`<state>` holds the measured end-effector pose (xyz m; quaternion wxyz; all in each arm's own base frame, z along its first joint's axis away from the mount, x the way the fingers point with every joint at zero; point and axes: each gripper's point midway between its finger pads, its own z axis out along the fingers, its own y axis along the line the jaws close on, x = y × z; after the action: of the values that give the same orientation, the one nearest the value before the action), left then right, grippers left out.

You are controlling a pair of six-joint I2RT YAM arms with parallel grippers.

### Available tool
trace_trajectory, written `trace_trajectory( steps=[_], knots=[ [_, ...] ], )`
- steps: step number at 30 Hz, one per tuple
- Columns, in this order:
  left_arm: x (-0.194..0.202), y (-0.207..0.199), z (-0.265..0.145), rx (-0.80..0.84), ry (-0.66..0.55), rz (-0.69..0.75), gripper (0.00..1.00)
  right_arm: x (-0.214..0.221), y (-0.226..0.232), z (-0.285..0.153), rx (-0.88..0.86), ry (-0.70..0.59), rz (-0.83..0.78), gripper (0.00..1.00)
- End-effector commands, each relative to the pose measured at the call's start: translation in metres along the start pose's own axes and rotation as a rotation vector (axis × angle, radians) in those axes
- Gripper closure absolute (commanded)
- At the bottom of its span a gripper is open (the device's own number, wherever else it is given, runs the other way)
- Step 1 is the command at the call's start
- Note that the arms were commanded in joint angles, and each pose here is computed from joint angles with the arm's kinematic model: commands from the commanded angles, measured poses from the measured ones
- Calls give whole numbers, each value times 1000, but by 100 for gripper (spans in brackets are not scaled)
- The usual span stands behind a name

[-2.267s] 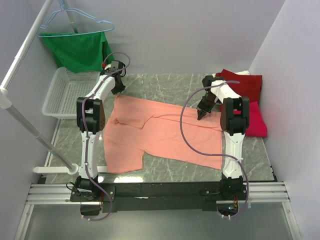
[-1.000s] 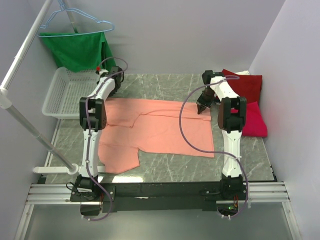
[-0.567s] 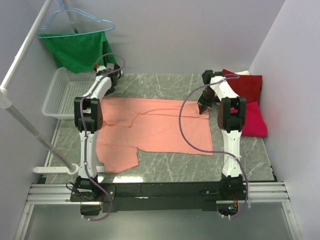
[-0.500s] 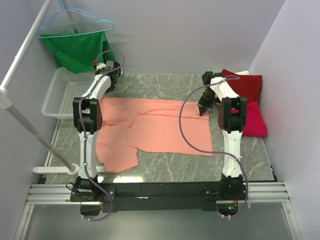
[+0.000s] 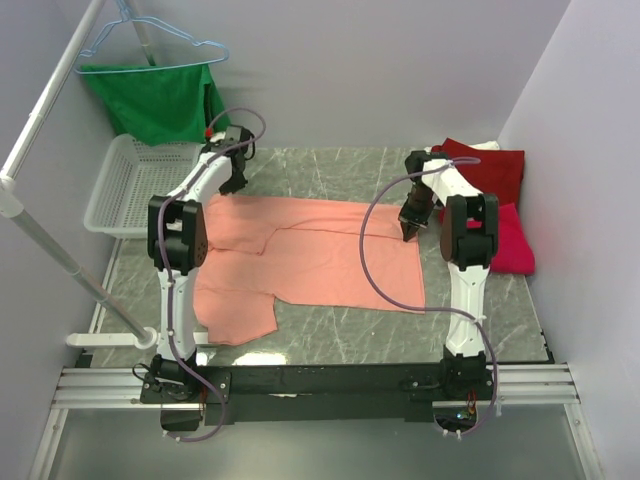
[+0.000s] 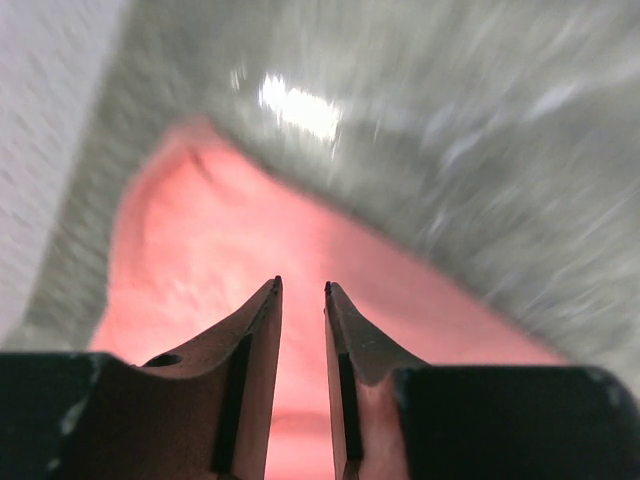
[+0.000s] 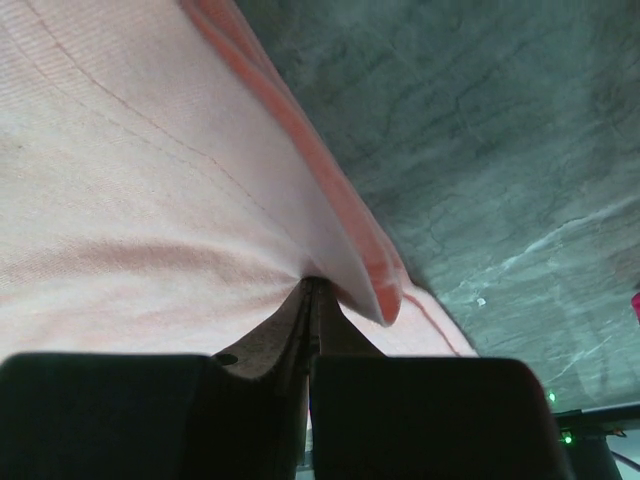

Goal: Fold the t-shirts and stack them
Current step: Fold the tshirt

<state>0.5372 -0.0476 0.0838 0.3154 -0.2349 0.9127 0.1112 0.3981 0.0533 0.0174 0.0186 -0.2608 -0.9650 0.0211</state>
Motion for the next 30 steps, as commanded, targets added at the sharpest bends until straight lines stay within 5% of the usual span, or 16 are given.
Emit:
trace_trajectory(
  steps=[1,13,30],
  knots=[
    [36,2,-14,39,124,5,71,-16,5,12,23,-22,2,99],
    [71,-20,18,9,232,58,73,-41,11,4,7,-43,52,99],
    [36,-99,27,322,158,2,69,-94,-7,-28,-91,-141,132,98]
  ],
)
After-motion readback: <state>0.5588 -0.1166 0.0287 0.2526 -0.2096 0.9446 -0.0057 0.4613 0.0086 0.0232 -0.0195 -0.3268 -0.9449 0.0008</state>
